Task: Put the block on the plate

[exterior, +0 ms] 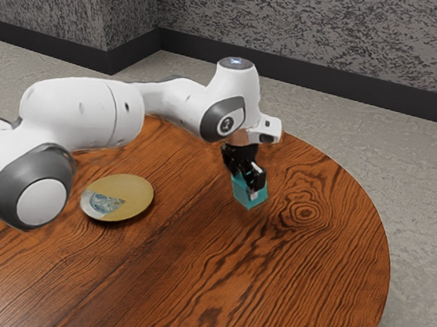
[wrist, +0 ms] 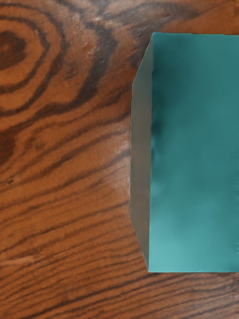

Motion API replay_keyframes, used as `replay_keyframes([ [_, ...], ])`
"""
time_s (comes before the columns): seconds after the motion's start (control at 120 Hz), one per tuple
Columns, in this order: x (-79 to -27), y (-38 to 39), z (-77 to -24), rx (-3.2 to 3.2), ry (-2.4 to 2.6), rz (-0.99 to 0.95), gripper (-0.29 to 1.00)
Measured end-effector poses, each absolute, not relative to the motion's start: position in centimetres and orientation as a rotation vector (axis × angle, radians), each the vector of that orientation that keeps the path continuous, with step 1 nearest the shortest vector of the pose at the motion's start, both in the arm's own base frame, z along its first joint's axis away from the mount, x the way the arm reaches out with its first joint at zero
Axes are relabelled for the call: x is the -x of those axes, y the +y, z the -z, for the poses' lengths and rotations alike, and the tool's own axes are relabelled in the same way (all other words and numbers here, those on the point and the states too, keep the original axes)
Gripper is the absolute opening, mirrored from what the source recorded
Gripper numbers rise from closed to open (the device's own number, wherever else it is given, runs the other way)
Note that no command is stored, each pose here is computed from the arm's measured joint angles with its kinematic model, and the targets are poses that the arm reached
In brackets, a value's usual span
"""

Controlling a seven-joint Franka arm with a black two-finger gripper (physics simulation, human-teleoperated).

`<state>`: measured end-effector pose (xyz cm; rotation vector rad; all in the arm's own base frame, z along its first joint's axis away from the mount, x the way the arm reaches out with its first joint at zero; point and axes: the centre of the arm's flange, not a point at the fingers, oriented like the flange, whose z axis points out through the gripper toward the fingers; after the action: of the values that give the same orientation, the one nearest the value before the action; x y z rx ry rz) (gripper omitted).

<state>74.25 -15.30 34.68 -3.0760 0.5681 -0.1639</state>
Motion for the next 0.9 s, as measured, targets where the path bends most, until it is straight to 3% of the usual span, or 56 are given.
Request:
replay_keyframes([
  [0.117,-72.0,-10.6,-39.2,3.067,0.467,0.146,0.35],
  [0.225,-69.2,-3.8,-39.9,3.081,0.316,0.063,0.35],
  [0.575,-61.9,9.6,-36.1,3.131,-0.072,-0.165,0.35],
  [0.9,-62.9,14.3,-32.6,3.151,-0.210,-0.197,0.38],
])
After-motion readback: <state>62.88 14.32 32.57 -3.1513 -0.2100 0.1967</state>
